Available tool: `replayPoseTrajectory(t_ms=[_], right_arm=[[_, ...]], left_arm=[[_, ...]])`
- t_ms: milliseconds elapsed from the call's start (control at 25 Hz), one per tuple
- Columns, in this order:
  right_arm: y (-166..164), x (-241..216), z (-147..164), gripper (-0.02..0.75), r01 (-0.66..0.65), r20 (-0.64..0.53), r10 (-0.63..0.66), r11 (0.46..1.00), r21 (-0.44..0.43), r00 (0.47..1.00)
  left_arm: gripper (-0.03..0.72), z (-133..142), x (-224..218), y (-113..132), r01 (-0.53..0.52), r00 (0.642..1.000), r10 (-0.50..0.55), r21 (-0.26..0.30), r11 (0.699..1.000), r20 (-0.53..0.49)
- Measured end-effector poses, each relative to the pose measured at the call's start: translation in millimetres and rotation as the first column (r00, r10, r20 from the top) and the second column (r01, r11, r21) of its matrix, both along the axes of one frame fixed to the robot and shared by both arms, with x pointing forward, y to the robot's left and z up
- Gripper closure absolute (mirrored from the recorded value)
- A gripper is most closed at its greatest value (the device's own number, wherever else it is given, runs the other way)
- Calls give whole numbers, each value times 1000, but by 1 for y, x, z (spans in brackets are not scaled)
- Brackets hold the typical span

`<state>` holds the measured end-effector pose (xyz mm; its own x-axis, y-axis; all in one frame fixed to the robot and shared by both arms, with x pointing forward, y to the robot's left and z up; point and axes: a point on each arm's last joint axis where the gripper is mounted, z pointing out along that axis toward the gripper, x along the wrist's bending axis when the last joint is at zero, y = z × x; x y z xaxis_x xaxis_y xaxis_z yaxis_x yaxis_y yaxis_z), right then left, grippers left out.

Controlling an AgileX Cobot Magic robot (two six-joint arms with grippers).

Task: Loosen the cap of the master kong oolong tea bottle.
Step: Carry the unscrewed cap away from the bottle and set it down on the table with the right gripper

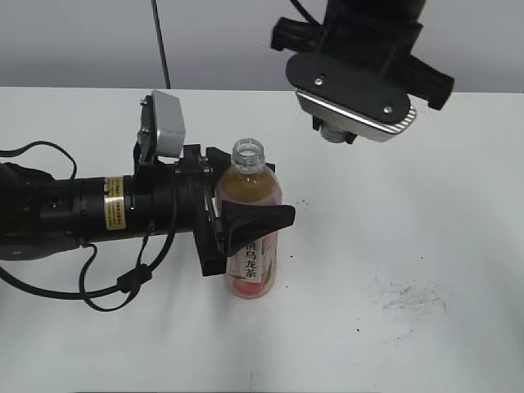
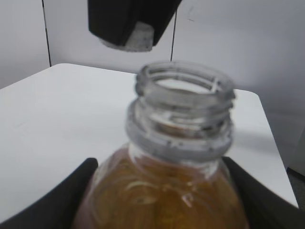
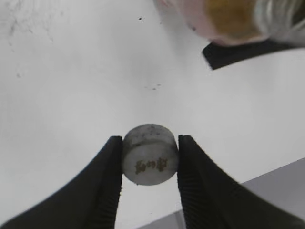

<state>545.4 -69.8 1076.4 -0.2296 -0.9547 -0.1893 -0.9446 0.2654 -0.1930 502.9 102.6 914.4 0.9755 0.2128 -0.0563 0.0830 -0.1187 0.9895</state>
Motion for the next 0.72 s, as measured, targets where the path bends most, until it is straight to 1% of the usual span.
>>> replayPoseTrajectory(t_ms=[40, 80, 120, 160, 240, 280, 400, 440, 560, 640, 720], right_arm=[[-8, 4, -4, 468, 106, -22, -105, 994, 11, 994], [-15, 7, -8, 468, 206, -49, -205, 978, 18, 978], [-23, 11, -13, 468, 293, -79, -290, 956, 25, 954], [-30, 14, -18, 468, 384, -117, -377, 923, 34, 919], [-42, 15, -29, 468, 538, -218, -518, 842, 42, 827], [-45, 14, -34, 468, 598, -267, -568, 801, 40, 779], [-46, 9, -45, 468, 749, -352, -701, 662, 1, 620], [-47, 8, -47, 468, 800, -364, -749, 599, -18, 553], [-49, 7, -62, 468, 927, -370, -880, 359, -106, 298], [-50, 8, -81, 468, 972, -341, -936, 154, -179, 86], [-52, 6, -106, 468, 965, -280, -956, -11, -261, -86]], left_arm=[[242, 0, 0, 0, 0, 1000, 0, 0, 1000, 0], [242, 0, 0, 0, 0, 1000, 0, 0, 1000, 0], [242, 0, 0, 0, 0, 1000, 0, 0, 1000, 0], [242, 0, 0, 0, 0, 1000, 0, 0, 1000, 0], [242, 0, 0, 0, 0, 1000, 0, 0, 1000, 0], [242, 0, 0, 0, 0, 1000, 0, 0, 1000, 0], [242, 0, 0, 0, 0, 1000, 0, 0, 1000, 0], [242, 0, 0, 0, 0, 1000, 0, 0, 1000, 0], [242, 0, 0, 0, 0, 1000, 0, 0, 1000, 0], [242, 0, 0, 0, 0, 1000, 0, 0, 1000, 0], [242, 0, 0, 0, 0, 1000, 0, 0, 1000, 0]])
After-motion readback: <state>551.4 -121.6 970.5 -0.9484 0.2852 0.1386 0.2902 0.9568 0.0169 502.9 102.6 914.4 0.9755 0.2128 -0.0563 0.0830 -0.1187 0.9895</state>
